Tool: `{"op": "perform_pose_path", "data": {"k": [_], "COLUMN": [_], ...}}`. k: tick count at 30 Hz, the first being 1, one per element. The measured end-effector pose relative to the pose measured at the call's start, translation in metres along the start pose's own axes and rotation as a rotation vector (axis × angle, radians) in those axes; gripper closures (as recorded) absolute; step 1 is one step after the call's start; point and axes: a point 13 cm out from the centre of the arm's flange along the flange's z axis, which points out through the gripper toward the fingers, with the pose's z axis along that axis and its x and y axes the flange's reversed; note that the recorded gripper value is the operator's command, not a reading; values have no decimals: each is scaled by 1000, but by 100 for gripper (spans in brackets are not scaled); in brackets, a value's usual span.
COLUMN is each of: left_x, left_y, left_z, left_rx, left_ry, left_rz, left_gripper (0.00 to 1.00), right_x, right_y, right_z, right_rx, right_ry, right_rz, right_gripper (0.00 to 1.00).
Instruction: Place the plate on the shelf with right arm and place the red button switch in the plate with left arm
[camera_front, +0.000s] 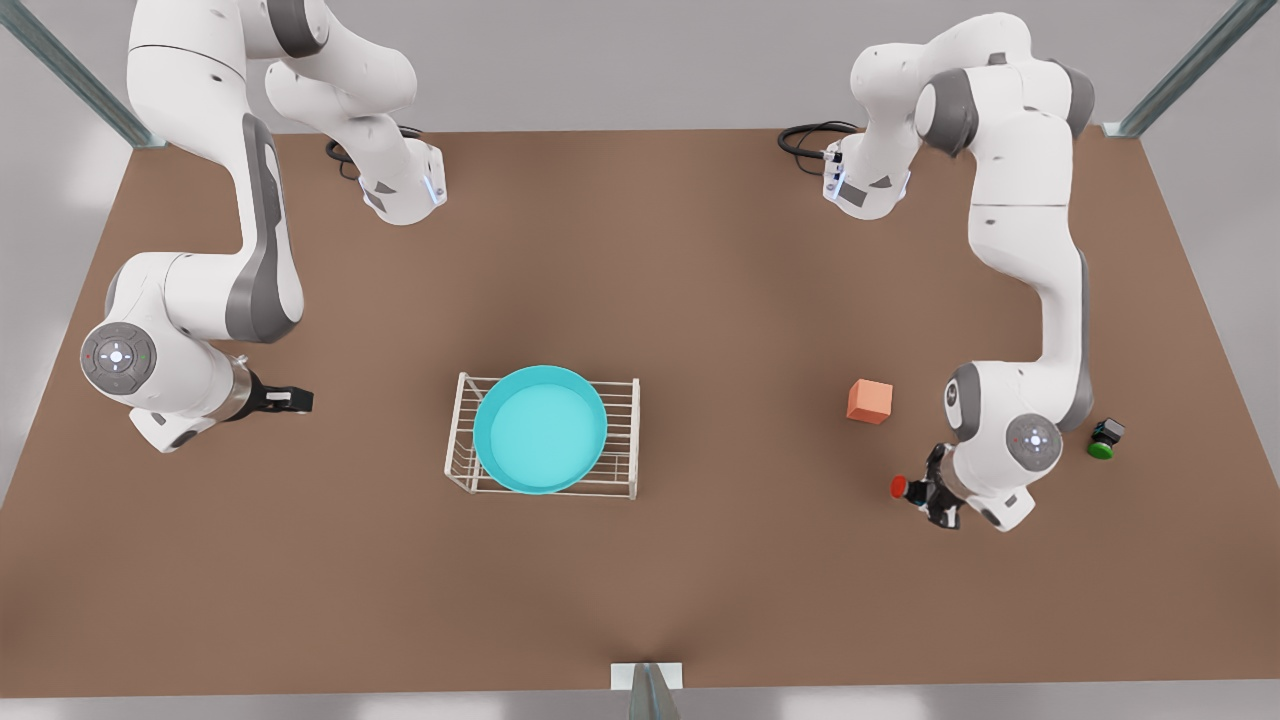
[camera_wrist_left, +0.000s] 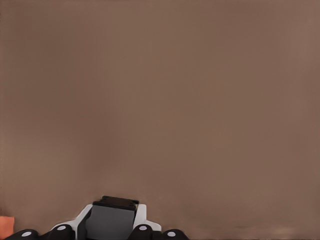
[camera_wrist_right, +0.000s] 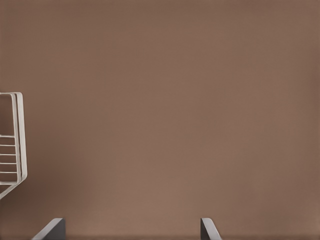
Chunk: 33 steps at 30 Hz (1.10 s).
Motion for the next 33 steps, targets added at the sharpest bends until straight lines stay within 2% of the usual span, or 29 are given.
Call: {"op": "perform_pose_path", "data": {"k": [4,11,14,17,24,31,32,33], "left_x": [78,312,394,426,503,580,588,595], "left_y": [-25,2,17,-7,-48,-30,-26,-22], "left_z": [-90,-186,-187,-166,-195,-164,-160,-158], "left_rx": [52,57,85,160,410,475,476,478], "left_ry": [23,102,146,199,367,463,471,478], "left_rz": [88,256,271,204,77,35,30,28], "left_gripper": [57,57,57,57,57,57,55,27], "right_x": [0,0,0,0,-1,-1,-1,-1], "right_y": [0,0,0,0,0,0,0,0], "right_z": [0,0,0,0,2,3,3,3], "right_rx": [1,0,0,0,2,2,2,3], "right_ry": [0,0,0,0,4,5,5,5], "right_rz": [0,1,1,1,1,1,0,0], "right_gripper": [0,0,0,0,0,0,0,0]}}
